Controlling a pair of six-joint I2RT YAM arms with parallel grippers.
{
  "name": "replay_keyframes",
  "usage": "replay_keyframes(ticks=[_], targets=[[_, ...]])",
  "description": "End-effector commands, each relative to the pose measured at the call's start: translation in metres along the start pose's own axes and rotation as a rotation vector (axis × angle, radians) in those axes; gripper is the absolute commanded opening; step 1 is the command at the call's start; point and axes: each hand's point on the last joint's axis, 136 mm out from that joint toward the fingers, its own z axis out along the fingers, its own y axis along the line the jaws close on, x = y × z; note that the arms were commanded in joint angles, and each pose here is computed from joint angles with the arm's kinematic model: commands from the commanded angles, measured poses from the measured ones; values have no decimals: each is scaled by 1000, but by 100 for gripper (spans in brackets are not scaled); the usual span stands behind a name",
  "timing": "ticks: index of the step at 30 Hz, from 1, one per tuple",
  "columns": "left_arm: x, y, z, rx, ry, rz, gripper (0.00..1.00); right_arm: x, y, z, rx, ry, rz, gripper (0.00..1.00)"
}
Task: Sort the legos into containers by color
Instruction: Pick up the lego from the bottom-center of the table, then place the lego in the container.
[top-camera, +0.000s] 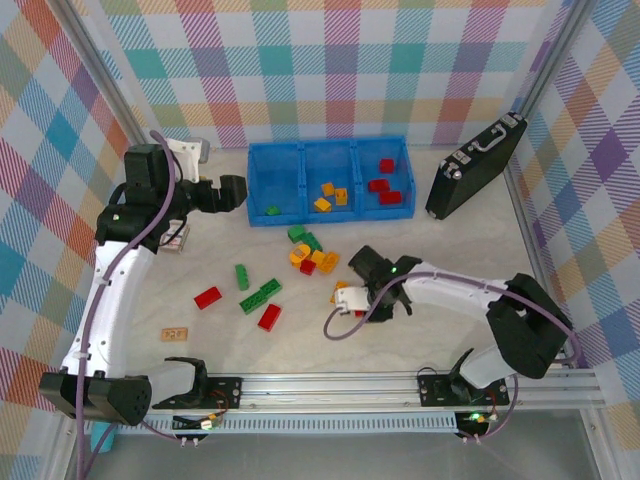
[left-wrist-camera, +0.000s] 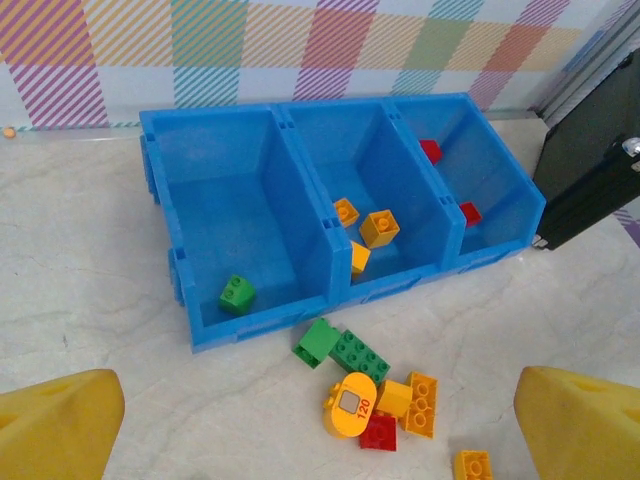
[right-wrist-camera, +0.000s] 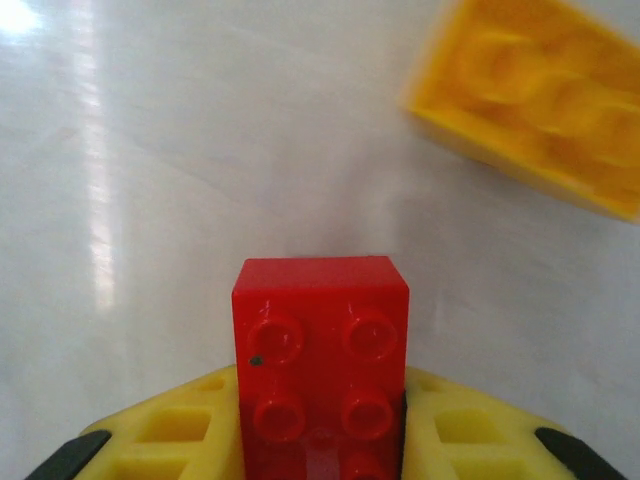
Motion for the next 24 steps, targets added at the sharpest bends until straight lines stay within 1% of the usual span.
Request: replay_keyframes(ticks=[1,5,7,9,13,15,19,24], targets=[[-5,4,-4,-19,-5,7,100,2,-49,-37,112,-34,-9,27],[-6,9,-3,-29,1,-1,100,14,-135,-64,307,-70,43,25],[-6,13,-2,-40,1,-5,100,21,-170,-73,370,-87,55,25],[-5,17,-1,-54,7,-8,100,27,-203,-81,419,-109,74,26],[-4,19,0,-55,10,-13,100,55,-271,-86,445,-87,214,26],[-4,20,1,-61,11,-15,100,64,-301,-78,458,-70,243,26],[-3,25,3,-68,19,-23,100,78,-345,-54,478,-28,285,25],[-4,33,4,-85,20,-34,100,96,-380,-18,513,50,372,24]])
